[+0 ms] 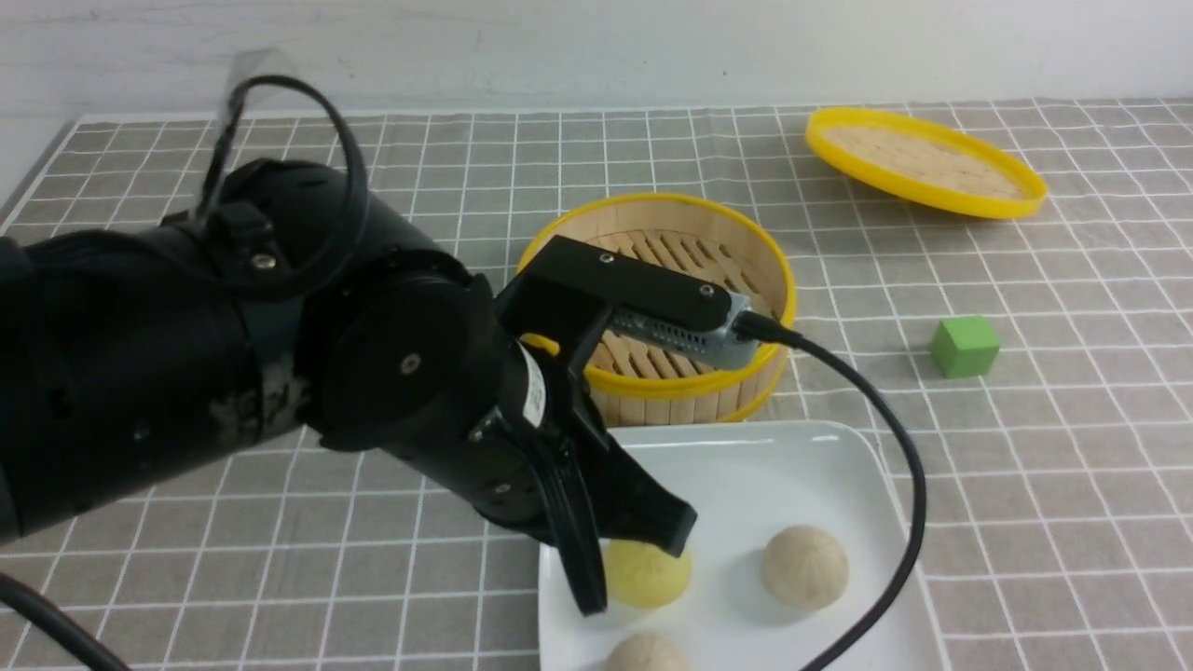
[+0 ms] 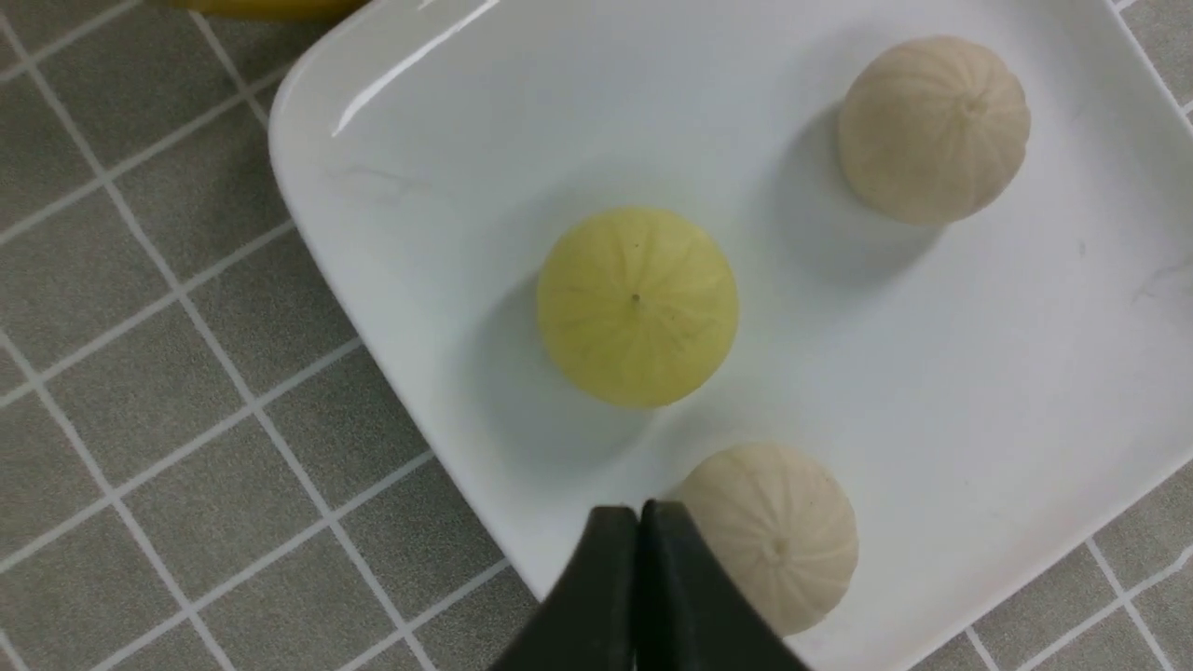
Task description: Put the steamed buns into the plate on the grey tablecloth.
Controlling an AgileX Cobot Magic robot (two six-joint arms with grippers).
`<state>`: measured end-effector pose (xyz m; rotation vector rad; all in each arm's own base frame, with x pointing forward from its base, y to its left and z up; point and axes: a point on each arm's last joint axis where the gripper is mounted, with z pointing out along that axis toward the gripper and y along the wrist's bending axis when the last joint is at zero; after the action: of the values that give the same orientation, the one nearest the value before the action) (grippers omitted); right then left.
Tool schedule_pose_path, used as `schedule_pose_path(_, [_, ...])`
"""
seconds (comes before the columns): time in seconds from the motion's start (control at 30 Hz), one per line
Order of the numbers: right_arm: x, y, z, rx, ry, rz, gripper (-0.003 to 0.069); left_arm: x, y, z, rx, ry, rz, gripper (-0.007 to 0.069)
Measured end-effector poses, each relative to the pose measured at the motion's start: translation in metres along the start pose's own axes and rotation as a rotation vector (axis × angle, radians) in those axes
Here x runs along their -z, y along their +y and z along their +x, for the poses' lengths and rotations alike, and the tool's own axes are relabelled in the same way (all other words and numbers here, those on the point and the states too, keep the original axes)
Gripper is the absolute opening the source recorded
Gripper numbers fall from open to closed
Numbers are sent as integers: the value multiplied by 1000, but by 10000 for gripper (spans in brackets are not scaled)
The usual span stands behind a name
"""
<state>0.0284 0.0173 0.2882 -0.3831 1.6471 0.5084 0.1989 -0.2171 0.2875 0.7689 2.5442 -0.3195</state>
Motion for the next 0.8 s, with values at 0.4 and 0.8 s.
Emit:
schedule_pose_path(0.4, [0,0,0,1,0,1,-1,0,1,0,-5,3,-7,20])
schedule_pose_path(0.8, [-16,-18,62,-31,56,261,5,0,1,6,26,70,-12,33])
